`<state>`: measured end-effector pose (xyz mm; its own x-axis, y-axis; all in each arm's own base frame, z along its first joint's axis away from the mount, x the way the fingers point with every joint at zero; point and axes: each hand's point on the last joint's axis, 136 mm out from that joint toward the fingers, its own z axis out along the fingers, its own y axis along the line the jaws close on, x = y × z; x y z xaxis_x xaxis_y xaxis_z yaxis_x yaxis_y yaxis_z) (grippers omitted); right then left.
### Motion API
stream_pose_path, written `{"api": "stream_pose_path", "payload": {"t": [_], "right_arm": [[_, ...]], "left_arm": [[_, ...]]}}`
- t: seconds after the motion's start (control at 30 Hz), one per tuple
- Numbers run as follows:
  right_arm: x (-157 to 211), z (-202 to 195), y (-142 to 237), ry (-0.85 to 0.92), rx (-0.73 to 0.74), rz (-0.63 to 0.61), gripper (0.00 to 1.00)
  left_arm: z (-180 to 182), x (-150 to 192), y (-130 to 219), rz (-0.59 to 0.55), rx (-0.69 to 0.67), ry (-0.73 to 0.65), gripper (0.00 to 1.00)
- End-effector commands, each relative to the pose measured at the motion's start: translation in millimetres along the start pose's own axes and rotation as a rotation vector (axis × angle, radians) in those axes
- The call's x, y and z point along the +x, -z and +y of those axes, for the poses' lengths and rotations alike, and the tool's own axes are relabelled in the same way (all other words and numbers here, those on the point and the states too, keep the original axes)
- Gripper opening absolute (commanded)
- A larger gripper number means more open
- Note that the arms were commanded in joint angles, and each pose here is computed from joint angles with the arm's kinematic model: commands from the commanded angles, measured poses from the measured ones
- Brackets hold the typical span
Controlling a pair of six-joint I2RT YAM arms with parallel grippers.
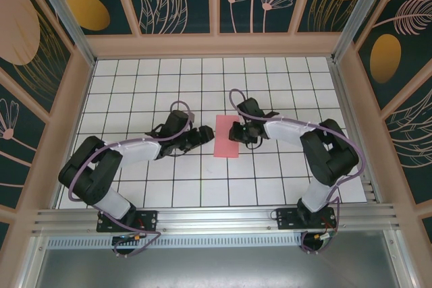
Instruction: Fold a paper plane with a square sheet of paper (pick it up from the middle)
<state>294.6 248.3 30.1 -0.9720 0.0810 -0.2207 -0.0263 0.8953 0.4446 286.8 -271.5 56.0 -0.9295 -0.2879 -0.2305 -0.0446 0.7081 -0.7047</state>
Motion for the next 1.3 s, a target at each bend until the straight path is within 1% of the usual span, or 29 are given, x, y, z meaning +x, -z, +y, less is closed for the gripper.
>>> {"api": "stream_pose_path", "payload": {"t": [0.0,0.1,0.2,0.3,0.47,0.67,0.77,0.8,1.27], "right_arm": [[13,5,6,-0.063,-0.055,0.025,0.22],[20,4,4,-0.075,-0.075,0.04,0.21],[23,3,3,-0.076,-0.083,0.047,0.2],[27,-2,-1,-0.085,-0.074,0.056,0.2],[31,-14,-7,-0.111,-0.05,0.069,0.2],[33,-20,-4,-0.157,-0.091,0.061,0.2],[38,-17,-3,-0.16,-0.129,0.07,0.21],[32,-24,0,-0.184,-0.132,0.059,0.21],[35,-29,-2,-0.197,-0.138,0.07,0.21]], "left_arm": [[-10,16,-6,0.071,0.023,0.057,0.76],[-16,22,-8,0.091,0.047,0.07,0.71],[-31,33,-9,0.133,0.132,0.088,0.66],[-30,41,-9,0.15,0.126,0.101,0.66],[-24,44,-11,0.15,0.097,0.119,0.67],[-16,47,-16,0.161,0.054,0.126,0.68],[-16,47,-17,0.162,0.043,0.122,0.68],[-17,47,-18,0.164,0.048,0.119,0.68],[-21,52,-27,0.2,0.036,0.105,0.68]]}}
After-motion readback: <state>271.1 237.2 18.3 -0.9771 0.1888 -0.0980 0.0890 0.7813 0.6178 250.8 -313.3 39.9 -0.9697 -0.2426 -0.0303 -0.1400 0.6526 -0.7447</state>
